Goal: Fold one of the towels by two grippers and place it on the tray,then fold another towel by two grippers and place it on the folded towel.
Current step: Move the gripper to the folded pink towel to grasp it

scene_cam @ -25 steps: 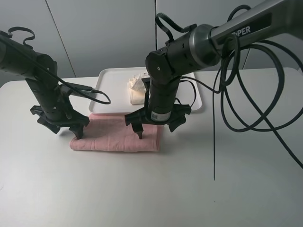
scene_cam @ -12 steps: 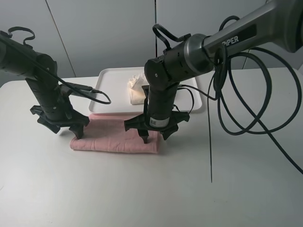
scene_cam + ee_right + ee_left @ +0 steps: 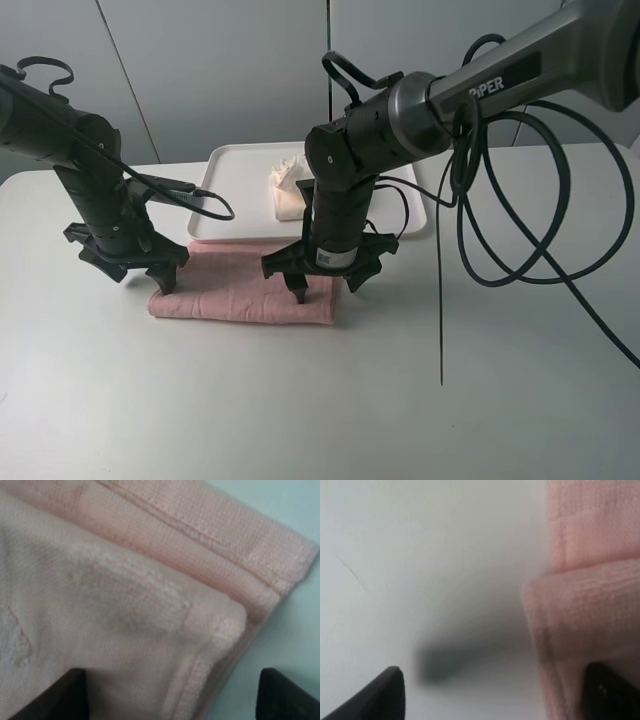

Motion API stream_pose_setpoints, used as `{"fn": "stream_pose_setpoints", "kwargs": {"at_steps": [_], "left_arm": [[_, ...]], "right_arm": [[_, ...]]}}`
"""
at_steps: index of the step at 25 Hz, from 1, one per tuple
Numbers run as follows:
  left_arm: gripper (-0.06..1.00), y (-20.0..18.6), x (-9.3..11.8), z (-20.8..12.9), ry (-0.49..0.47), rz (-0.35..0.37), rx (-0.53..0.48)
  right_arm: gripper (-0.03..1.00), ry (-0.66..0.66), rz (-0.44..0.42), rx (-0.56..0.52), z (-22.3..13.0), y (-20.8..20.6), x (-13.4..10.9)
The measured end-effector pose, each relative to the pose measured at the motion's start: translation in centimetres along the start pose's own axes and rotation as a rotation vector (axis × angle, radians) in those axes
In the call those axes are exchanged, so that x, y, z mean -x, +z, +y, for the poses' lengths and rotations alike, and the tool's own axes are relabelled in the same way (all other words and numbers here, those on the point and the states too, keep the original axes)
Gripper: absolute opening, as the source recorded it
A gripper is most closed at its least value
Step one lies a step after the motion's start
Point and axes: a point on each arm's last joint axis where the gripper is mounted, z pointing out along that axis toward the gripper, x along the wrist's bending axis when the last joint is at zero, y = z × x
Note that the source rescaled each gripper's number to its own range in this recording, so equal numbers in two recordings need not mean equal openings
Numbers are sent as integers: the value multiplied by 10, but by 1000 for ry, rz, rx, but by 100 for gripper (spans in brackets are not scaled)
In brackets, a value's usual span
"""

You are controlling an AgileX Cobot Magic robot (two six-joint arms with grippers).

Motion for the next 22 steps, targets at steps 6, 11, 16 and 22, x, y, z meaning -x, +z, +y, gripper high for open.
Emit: {"fn": "stream_pose_setpoints", "kwargs": {"at_steps": [6,11,16,22], "left_arm": [[92,0,0,0,0,0,1],[92,0,0,0,0,0,1],[92,0,0,0,13,0,2],[92,0,0,0,15,0,3]], "right_arm": [[75,17,20,-3,0,1,-2],[70,19,37,1,0,1,-3],[66,20,39,3,0,1,-4],[65,6,31,-14,0,7,-3]]}}
